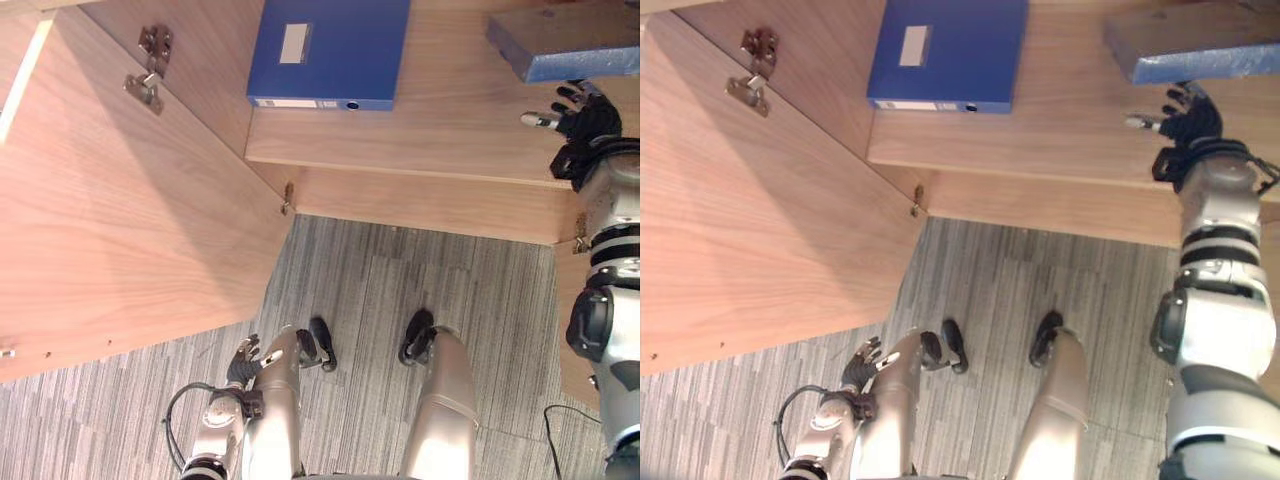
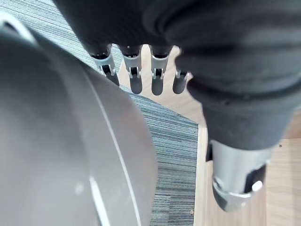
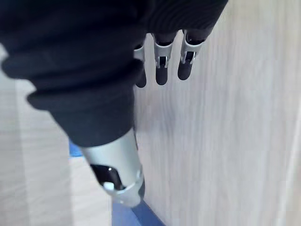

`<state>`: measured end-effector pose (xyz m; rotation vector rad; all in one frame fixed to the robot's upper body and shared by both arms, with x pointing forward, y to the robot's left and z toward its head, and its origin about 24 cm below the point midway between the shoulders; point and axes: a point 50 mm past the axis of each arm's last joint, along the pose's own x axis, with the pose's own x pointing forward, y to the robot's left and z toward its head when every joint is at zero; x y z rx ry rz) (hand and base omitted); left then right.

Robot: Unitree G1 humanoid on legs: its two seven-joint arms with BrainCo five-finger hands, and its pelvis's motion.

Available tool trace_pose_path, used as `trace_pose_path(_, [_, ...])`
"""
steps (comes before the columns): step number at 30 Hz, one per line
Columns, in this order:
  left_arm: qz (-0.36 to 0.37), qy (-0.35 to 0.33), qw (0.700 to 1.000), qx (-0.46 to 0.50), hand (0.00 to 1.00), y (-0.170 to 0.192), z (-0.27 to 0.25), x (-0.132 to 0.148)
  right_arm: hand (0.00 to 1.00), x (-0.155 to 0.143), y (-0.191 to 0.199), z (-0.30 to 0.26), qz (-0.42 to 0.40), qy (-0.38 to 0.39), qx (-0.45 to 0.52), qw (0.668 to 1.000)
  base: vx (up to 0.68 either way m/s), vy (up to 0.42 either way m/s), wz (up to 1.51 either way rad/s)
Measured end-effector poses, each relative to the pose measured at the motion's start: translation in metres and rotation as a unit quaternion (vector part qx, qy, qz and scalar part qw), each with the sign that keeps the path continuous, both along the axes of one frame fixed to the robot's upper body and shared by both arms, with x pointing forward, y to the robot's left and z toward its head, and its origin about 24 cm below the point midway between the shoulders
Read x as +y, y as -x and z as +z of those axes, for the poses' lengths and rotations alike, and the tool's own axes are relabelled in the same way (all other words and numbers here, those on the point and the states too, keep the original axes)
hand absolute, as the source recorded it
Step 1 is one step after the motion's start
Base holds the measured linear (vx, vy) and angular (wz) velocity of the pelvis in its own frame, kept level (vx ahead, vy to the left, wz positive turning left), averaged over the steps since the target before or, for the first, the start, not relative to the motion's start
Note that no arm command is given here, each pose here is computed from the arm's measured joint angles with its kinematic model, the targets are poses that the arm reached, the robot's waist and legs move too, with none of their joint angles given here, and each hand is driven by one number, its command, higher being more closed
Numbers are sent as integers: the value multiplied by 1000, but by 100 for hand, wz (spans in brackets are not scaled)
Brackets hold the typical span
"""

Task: Walk over to the cabinet, pick up the folder, carry it to the office cabinet, place the folder inside the office cabinet, then close the office cabinet door

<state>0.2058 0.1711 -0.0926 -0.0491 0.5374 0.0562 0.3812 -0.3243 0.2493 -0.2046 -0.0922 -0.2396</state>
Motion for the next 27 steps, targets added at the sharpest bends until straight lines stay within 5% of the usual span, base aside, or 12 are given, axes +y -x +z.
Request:
trace_pose_path(17, [-20, -6, 1000, 5, 0, 2, -1, 0, 0, 24, -1, -40, 84, 208, 115, 968, -6, 54, -4])
trace_pose_path(27, [-20, -6, 1000, 9, 0, 3, -2, 1, 0, 29, -1, -45, 95, 225, 119, 962, -22, 36, -3])
